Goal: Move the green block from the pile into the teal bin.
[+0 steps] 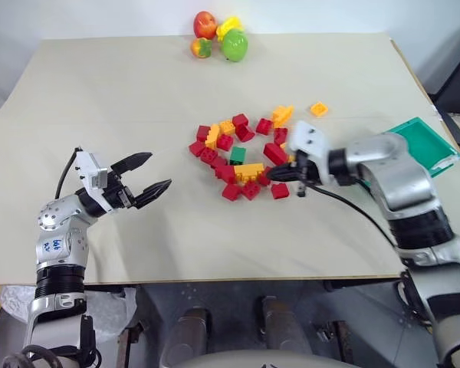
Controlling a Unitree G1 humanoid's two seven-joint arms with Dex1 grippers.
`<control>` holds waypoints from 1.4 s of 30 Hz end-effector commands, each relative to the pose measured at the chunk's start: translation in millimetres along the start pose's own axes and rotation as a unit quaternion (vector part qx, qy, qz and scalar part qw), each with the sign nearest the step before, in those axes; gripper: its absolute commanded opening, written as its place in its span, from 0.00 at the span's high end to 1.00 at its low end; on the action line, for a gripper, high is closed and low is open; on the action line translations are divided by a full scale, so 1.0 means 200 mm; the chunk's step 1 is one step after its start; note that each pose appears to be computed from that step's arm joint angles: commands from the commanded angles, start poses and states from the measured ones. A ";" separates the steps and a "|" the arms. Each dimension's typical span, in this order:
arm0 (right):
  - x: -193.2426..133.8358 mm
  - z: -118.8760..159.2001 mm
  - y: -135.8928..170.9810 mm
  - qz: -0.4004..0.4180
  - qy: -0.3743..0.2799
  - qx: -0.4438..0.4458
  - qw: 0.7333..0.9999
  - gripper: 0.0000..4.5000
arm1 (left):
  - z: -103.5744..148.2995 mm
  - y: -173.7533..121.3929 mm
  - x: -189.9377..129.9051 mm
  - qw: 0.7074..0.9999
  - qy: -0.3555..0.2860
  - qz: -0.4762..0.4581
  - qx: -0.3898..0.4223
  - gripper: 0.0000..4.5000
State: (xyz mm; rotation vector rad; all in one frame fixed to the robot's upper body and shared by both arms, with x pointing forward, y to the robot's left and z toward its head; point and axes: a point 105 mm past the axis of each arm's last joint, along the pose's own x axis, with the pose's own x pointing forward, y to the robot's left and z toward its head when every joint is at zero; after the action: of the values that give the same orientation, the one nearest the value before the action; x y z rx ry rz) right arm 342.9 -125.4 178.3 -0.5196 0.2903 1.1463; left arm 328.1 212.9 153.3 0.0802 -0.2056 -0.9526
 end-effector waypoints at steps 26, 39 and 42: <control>0.33 0.30 -0.15 -0.050 0.003 -0.033 0.998 0.01 | 0.10 -0.04 -0.05 0.998 0.002 -0.060 0.018 0.00; 0.66 0.32 -0.21 -0.060 0.061 -0.045 0.995 0.01 | 0.12 -0.05 -0.09 0.998 0.002 -0.045 0.035 0.00; 0.64 0.28 -0.23 -0.058 0.083 -0.049 0.994 0.01 | 0.12 -0.05 -0.11 0.999 0.004 -0.037 0.036 0.00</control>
State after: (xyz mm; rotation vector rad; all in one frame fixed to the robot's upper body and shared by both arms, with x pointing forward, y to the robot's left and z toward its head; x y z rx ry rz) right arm 433.5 -6.8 177.0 -0.6853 0.3264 1.0049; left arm 306.4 219.7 157.4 0.1296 -0.1726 -1.0370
